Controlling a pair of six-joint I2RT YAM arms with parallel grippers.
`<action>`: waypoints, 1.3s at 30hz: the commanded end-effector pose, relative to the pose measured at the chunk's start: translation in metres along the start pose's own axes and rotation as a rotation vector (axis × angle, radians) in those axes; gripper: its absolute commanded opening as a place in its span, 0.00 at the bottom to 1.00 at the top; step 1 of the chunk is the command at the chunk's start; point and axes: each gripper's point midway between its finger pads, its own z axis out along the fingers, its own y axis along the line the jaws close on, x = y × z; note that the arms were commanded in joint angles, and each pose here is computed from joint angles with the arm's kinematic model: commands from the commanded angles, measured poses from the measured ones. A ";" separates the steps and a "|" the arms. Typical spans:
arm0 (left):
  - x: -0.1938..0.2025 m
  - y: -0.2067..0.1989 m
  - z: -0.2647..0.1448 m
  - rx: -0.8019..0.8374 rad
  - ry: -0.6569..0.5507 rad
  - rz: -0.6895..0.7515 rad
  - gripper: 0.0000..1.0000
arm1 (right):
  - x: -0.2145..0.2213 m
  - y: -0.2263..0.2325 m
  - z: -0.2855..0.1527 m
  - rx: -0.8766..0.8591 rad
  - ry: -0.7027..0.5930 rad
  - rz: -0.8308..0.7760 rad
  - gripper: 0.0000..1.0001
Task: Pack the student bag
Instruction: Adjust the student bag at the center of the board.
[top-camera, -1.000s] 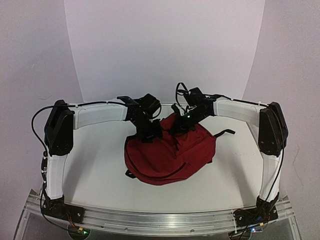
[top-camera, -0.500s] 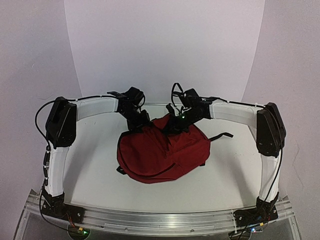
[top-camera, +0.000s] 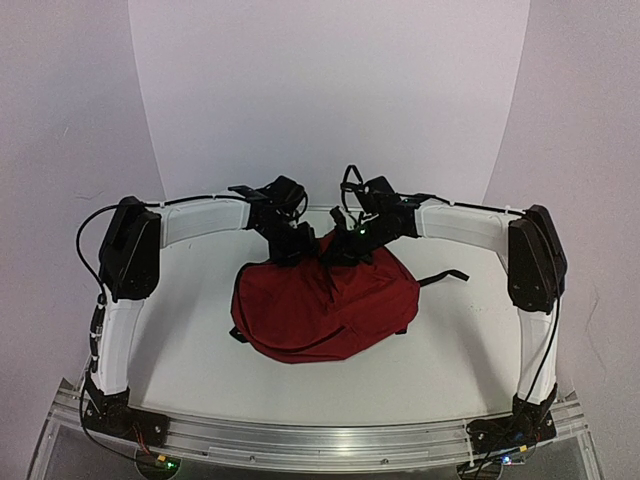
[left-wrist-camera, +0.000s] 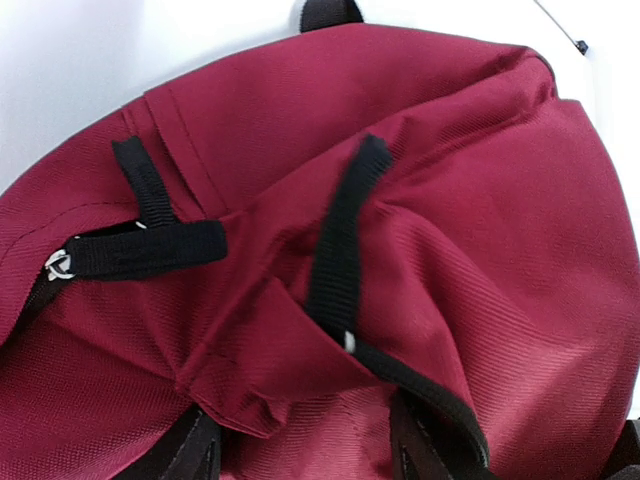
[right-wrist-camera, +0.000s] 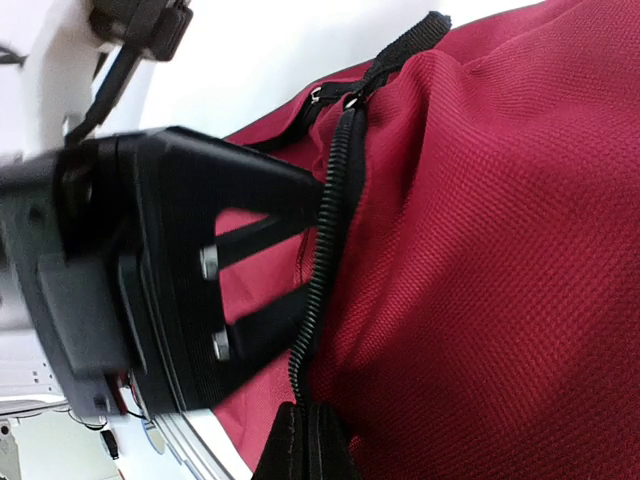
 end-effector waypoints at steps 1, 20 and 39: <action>0.006 -0.078 -0.035 0.205 -0.061 0.087 0.59 | 0.031 -0.001 0.026 -0.028 0.118 0.044 0.00; 0.033 -0.003 0.017 -0.107 0.094 0.003 0.59 | 0.014 -0.023 0.003 0.002 0.064 0.039 0.00; 0.041 0.043 -0.019 -0.244 0.129 0.061 0.00 | 0.010 -0.045 -0.012 0.060 0.029 0.067 0.00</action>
